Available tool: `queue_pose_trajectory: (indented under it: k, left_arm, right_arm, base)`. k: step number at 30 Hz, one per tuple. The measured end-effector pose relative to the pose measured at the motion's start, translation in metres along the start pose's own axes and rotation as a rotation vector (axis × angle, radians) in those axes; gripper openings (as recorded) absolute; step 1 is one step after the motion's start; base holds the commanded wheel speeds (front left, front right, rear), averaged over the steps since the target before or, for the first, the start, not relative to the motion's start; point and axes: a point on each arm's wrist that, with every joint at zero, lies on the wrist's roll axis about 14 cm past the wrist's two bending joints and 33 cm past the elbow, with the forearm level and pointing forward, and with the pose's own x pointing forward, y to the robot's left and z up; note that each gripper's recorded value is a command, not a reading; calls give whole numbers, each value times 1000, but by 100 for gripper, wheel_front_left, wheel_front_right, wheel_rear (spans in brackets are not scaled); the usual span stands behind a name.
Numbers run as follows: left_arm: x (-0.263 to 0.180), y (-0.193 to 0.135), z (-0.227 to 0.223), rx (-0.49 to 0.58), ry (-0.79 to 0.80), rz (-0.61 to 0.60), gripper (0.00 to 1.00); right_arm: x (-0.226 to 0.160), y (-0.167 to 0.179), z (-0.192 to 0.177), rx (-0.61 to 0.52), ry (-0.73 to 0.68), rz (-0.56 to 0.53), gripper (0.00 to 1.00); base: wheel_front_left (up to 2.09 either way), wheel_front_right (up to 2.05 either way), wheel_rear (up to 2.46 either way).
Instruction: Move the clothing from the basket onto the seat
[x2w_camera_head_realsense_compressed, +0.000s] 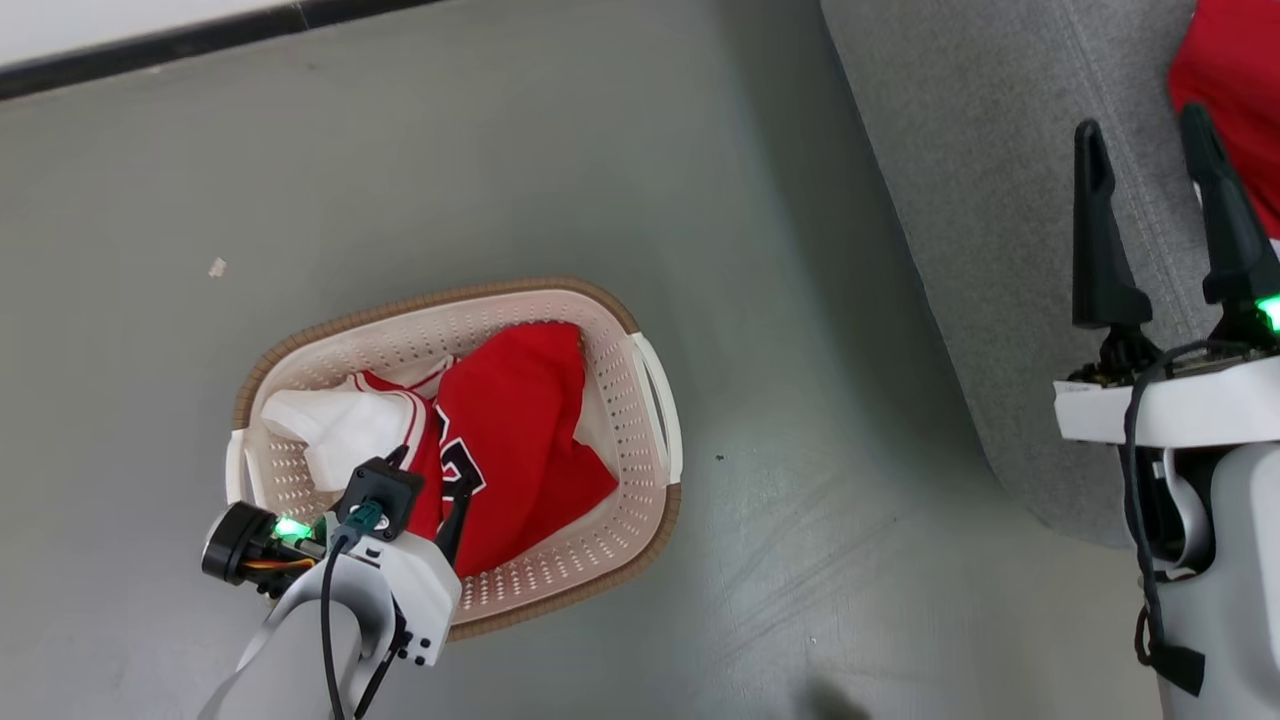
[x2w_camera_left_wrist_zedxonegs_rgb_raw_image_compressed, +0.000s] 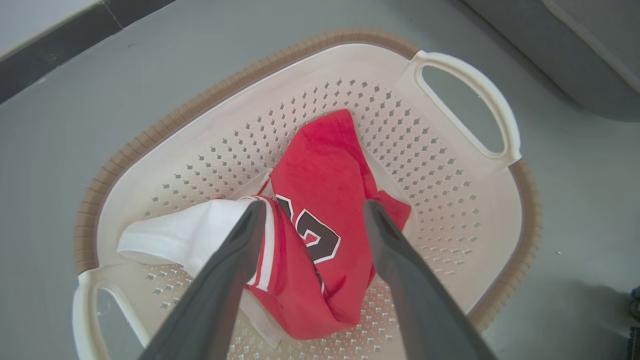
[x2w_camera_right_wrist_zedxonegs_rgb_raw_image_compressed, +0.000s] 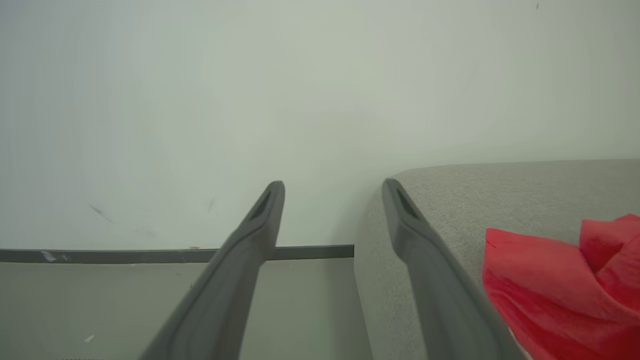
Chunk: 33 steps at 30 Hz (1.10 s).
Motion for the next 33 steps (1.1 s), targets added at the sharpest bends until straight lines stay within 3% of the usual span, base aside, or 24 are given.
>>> queue_pose_trajectory:
  k: [33]
  left_arm:
    - [60,7,-78,2,205,-74,100]
  right_arm:
    - [67,12,-57,-24,41,44,100]
  base:
    - [0,0,0]
